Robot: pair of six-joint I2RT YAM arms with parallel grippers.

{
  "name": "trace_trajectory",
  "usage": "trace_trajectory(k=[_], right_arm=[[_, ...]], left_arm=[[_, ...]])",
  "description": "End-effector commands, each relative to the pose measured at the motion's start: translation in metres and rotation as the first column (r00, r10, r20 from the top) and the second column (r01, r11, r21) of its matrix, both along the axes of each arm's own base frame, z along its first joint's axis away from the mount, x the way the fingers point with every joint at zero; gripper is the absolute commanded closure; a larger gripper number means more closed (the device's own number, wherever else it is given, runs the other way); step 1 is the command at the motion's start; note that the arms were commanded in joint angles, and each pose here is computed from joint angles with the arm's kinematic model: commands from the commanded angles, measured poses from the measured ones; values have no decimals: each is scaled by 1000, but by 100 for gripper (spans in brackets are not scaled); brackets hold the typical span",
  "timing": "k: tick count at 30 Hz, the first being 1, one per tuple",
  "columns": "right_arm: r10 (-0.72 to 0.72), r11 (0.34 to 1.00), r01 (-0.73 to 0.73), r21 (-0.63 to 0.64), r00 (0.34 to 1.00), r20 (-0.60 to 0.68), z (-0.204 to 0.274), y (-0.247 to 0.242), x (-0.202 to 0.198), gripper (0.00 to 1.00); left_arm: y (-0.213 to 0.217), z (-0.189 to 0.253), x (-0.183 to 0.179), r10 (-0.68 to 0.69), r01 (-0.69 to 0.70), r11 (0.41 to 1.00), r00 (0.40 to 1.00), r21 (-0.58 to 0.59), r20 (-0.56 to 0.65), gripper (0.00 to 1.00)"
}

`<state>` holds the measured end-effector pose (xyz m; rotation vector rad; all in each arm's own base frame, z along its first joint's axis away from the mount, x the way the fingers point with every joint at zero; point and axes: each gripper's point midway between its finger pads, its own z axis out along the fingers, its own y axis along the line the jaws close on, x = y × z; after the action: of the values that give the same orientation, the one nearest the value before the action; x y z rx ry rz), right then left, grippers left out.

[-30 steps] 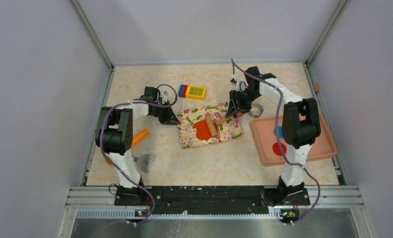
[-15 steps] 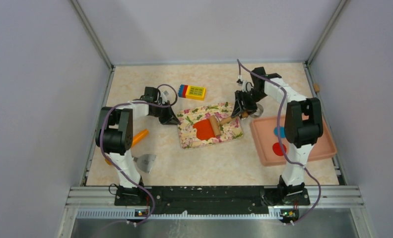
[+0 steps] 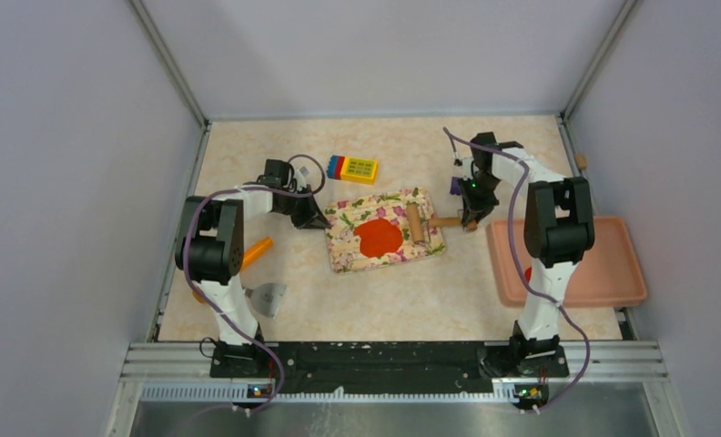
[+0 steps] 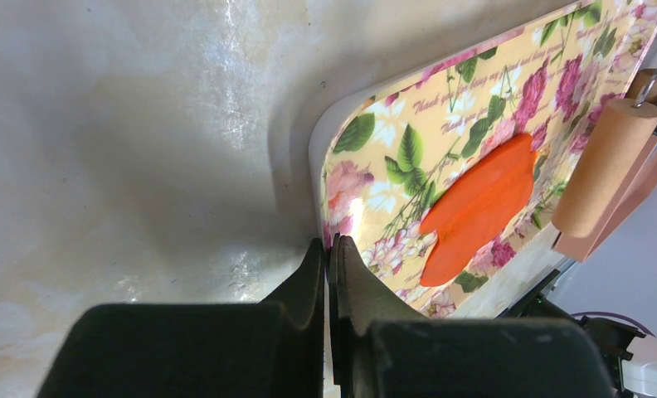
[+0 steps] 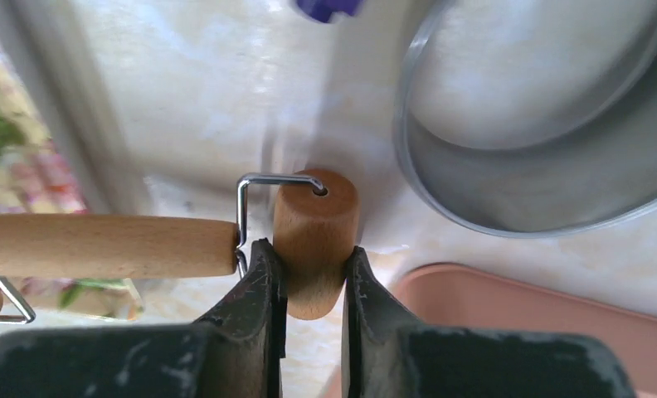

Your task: Roll out the dumpling wrappers from the dough

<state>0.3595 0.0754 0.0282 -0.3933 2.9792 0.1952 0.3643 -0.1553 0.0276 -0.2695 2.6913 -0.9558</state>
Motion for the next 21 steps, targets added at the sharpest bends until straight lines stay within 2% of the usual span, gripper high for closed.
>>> trace_trajectory(k=[1, 9, 13, 17, 19, 21], right_arm=[[9, 990, -3, -144, 999, 39, 4, -33, 9, 100], [29, 994, -45, 98, 988, 151, 53, 13, 35, 100], [29, 990, -56, 133, 980, 199, 81, 18, 39, 100], [32, 984, -69, 163, 975, 221, 99, 22, 30, 100], [35, 977, -82, 198, 973, 228, 106, 28, 24, 100], [37, 970, -91, 225, 972, 234, 111, 32, 17, 100]], left_arm=[[6, -3, 6, 4, -5, 1000, 999, 25, 35, 100], [6, 2, 7, 0, -1, 1000, 999, 19, 46, 100], [3, 14, 8, -12, 12, 1000, 998, 3, 68, 100], [5, 31, 7, -16, 14, 1000, 994, 19, 108, 73], [6, 42, 5, -26, 23, 999, 989, 28, 142, 64], [5, 53, 4, -51, 45, 998, 981, 36, 188, 60]])
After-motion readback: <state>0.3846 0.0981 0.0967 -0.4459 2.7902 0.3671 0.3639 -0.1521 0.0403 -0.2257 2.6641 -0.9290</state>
